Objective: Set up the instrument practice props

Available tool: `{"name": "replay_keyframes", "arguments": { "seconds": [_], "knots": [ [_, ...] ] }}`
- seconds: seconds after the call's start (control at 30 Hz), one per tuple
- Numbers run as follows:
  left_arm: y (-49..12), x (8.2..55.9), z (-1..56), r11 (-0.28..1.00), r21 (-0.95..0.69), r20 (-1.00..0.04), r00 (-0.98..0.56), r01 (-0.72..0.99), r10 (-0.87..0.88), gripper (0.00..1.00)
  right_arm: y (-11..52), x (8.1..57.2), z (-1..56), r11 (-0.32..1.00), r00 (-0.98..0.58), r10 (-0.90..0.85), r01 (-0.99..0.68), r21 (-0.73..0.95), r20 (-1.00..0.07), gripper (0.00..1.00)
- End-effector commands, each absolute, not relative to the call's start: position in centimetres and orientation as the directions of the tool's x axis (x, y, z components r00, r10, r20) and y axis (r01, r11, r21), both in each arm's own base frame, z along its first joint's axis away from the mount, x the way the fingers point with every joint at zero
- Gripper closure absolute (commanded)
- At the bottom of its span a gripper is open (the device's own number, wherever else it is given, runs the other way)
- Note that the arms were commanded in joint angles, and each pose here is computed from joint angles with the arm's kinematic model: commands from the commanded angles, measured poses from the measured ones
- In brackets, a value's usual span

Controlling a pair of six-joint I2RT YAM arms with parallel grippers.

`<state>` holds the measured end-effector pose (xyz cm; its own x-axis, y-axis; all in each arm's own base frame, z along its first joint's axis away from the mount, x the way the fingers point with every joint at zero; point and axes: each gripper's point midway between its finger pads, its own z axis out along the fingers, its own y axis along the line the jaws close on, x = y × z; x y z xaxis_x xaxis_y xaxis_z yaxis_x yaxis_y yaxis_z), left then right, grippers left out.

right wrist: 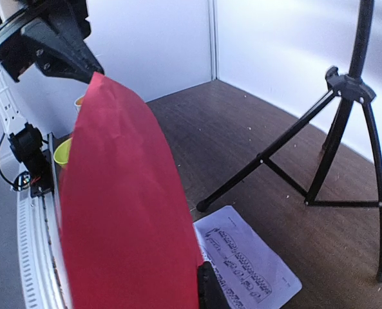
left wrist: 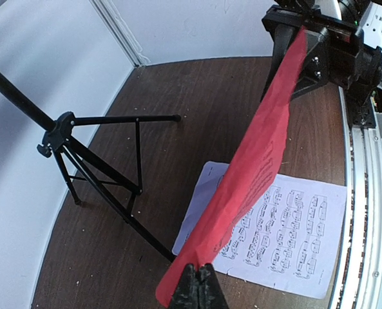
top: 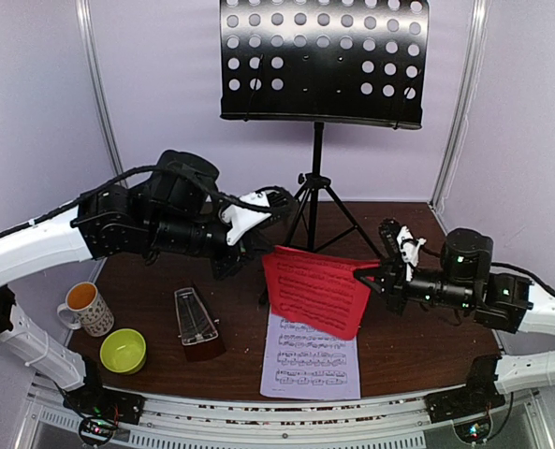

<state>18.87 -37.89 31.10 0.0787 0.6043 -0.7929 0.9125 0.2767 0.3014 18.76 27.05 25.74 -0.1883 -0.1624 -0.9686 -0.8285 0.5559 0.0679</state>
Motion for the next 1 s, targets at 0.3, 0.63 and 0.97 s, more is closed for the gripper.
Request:
{"name": "replay_keyframes", "arguments": {
  "seconds": [0.3, 0.63, 0.97],
  "knots": [
    [-35.1, 22.1, 39.2, 0.571, 0.254, -0.905, -0.016, 0.781, 0.425, 0.64, 22.2, 19.5, 38.5, 0.707, -0.033, -0.045, -0.707, -0.008, -0.998, 1.0],
    [-32.0, 22.9, 44.3, 0.64, 0.147, -0.968, -0.022, 0.754, 0.248, 0.3, 21.0, 18.6, 44.3, 0.706, 0.03, -0.033, -0.706, -0.045, -0.999, 1.0],
    [-30.8, 24.6, 47.9, 0.681, 0.122, -0.985, 0.006, 0.722, 0.17, 0.3, 20.6, 19.1, 50.6, 0.733, 0.135, -0.058, -0.667, -0.134, -0.989, 1.0]
  ]
}}
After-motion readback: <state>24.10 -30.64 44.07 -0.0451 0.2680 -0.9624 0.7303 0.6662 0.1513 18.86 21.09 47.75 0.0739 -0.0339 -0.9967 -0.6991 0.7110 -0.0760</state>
